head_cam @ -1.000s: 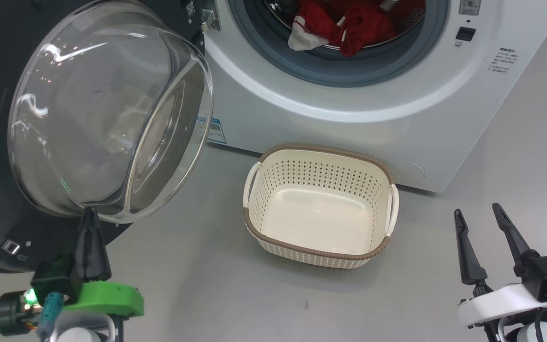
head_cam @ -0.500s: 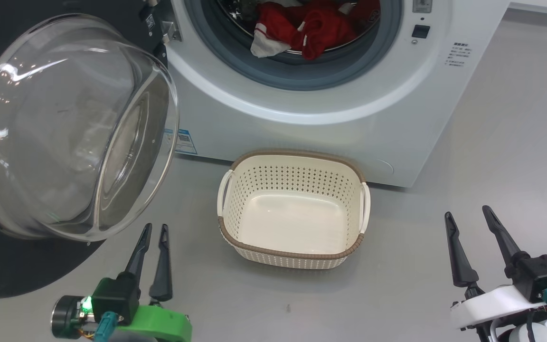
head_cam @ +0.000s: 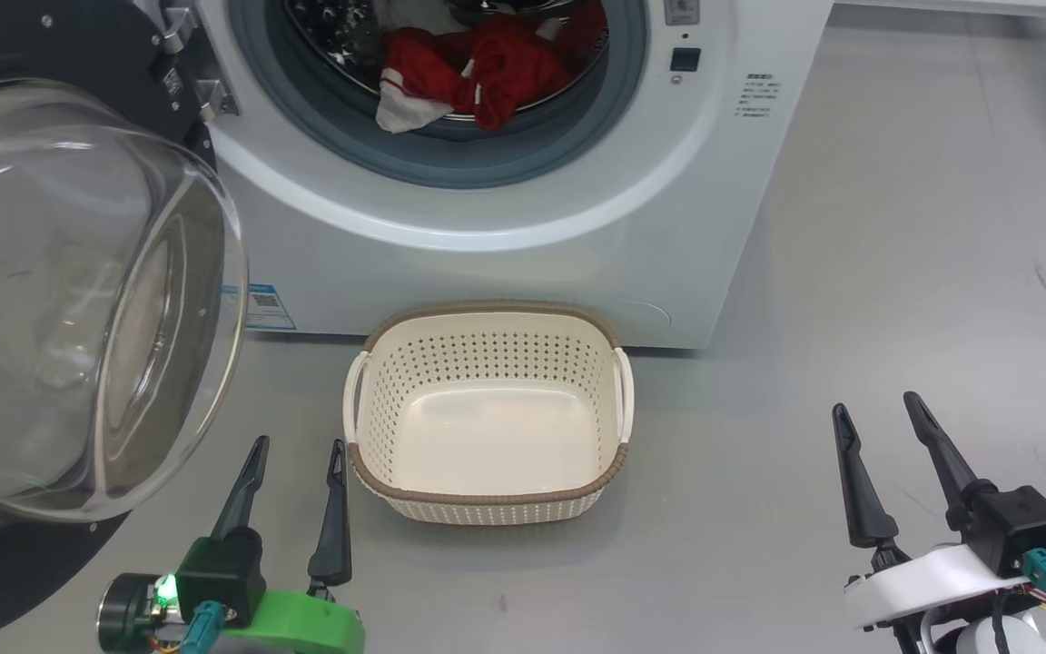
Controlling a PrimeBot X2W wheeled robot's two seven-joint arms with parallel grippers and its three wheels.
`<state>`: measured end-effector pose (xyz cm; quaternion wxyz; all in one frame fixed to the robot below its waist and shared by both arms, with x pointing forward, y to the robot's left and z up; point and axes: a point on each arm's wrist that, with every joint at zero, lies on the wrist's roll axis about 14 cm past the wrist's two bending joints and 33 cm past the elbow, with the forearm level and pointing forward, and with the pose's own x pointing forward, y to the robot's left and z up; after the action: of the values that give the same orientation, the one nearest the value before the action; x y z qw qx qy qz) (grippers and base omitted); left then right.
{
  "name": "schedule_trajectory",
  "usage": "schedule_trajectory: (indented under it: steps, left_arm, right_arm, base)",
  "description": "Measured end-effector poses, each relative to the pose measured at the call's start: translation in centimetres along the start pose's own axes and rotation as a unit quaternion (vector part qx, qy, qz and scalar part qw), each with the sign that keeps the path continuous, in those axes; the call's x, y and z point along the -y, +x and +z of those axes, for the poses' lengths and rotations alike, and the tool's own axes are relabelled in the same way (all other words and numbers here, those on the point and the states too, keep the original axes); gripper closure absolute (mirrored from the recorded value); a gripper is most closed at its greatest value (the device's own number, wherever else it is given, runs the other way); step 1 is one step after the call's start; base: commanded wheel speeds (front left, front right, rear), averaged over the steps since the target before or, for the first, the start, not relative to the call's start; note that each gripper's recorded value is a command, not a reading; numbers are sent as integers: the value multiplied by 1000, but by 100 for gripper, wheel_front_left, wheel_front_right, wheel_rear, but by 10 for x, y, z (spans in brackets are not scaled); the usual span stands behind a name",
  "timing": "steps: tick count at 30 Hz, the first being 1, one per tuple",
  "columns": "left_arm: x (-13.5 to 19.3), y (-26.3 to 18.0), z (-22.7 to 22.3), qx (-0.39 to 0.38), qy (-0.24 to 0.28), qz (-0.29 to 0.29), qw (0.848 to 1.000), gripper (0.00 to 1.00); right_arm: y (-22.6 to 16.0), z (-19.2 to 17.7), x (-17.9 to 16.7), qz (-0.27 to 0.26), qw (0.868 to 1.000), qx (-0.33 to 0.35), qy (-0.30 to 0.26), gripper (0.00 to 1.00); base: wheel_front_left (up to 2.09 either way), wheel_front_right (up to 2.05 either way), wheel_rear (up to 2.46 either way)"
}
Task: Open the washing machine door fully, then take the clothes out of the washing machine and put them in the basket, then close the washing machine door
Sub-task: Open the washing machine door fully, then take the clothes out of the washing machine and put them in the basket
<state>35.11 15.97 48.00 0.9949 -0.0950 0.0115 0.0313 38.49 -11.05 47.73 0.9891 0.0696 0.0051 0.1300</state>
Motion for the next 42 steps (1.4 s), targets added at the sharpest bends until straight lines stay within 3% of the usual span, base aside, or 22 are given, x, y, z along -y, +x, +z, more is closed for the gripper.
schedule_trajectory:
  steps: [16,42]
  left_arm:
    - [35,14,-14,-20,-5,-55,998,0]
    - [33,13,-18,-30,-3,-53,998,0]
  right_arm:
    - [-24,5,43,-76,997,5,3,0]
    - [-22,5,44,-77,997,6,5,0]
  base:
    - [0,0,0]
    - [0,0,0]
